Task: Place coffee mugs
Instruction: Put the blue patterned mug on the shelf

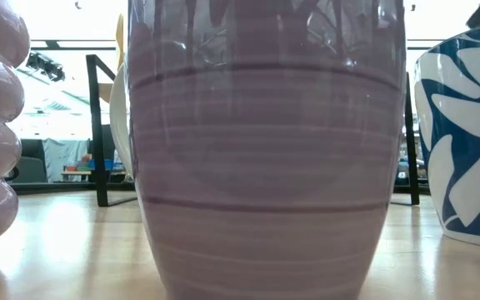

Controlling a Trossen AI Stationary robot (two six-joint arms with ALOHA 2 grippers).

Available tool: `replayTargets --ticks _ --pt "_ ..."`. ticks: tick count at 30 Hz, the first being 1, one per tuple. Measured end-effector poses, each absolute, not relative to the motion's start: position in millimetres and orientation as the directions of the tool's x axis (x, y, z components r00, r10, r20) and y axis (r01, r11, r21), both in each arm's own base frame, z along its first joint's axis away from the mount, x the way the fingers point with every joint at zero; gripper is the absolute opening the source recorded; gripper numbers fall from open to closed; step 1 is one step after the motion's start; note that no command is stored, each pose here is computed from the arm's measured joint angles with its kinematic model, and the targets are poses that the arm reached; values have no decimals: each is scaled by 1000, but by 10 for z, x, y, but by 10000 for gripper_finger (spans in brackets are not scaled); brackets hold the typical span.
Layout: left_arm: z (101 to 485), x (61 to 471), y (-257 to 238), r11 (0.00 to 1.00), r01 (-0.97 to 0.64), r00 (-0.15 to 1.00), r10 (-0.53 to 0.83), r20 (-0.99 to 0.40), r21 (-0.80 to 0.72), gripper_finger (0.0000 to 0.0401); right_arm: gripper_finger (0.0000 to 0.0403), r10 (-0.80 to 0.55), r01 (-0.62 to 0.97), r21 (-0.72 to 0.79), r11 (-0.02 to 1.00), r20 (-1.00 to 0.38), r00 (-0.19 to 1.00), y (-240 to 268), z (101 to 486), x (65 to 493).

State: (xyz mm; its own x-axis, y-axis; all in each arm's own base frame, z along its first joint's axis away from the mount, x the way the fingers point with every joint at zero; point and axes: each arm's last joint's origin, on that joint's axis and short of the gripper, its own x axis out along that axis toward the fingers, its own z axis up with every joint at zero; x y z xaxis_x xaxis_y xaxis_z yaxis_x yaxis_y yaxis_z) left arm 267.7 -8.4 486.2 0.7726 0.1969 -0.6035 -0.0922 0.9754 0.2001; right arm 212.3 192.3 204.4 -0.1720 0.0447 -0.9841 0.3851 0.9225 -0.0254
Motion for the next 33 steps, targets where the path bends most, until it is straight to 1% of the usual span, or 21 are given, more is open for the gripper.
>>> replayTargets --ticks 3,6,12,16,19,21,23,25,30,33 --pt "4862 2677 -84 976 -93 773 197 -603 199 117 46 28 360 -42 932 -982 -185 1802 2146 2098" --pt "4862 2677 -84 976 -93 773 197 -604 199 117 46 27 344 -26 939 -988 -150 1695 2290 2062" --pt "4862 2678 -83 976 -94 773 197 -603 199 117 46 96 270 83 959 -995 -36 1496 2612 1970" --pt "4862 2678 -84 976 -94 773 197 -603 198 117 45 169 243 162 956 -986 -9 1371 2777 1912" --pt "4862 2678 -83 976 -97 773 197 -603 194 117 45 193 233 189 954 -981 7 1308 2941 1924" --pt "4862 2678 -84 976 -98 773 197 -603 193 117 45 218 195 224 955 -974 55 1298 3102 1975" --pt "4862 2677 -83 976 -98 773 197 -603 193 117 45 243 152 261 953 -961 131 1301 3266 2059" --pt "4863 2677 -83 976 -100 773 197 -603 191 117 44 244 123 266 956 -955 172 1293 3409 2133" --pt "4863 2677 -83 977 -109 772 200 -603 185 117 44 213 72 234 970 -952 220 1268 3690 2376" --pt "4862 2677 -82 976 -113 772 205 -602 188 117 44 172 36 184 982 -961 216 1254 3762 2547"
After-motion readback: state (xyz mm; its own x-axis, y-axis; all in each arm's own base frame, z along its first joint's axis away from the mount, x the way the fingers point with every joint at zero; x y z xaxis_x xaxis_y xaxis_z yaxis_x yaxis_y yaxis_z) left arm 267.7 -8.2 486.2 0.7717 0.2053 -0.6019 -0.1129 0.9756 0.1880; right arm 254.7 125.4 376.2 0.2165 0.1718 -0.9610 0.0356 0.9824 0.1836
